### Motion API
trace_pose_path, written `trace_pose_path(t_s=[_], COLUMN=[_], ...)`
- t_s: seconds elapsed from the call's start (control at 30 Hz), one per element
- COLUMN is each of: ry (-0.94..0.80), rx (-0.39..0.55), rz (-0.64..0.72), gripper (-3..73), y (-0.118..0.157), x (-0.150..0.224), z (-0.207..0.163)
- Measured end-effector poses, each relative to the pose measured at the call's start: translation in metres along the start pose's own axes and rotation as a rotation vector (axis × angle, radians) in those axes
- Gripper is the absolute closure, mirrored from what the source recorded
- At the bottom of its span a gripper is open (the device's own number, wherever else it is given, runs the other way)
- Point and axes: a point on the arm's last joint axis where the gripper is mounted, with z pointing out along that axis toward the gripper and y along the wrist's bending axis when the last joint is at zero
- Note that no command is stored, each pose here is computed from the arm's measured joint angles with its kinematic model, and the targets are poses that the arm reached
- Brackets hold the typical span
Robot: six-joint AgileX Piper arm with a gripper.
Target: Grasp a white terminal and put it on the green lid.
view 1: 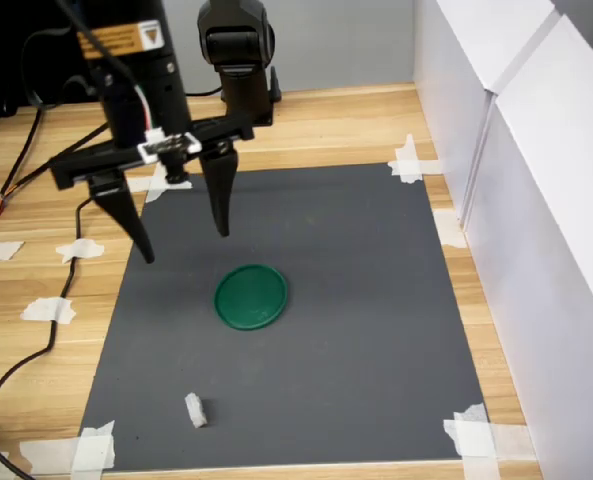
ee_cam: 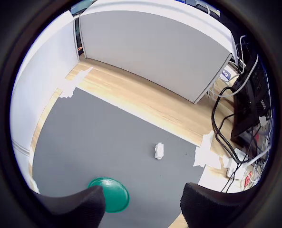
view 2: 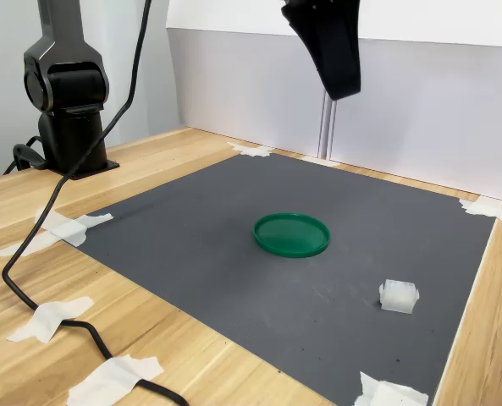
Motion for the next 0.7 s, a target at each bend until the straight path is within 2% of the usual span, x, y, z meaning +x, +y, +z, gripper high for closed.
trace_pose_path(t_s=[0.37,0.7], ry=[0.037,0.104], rx=[-0.02,-0.046], rz=[-0.034,-0.001], gripper=[5.3,5.5], y=[-0.028,-0.033], x=[-0.023,-0.017], z=[0.044,0.09])
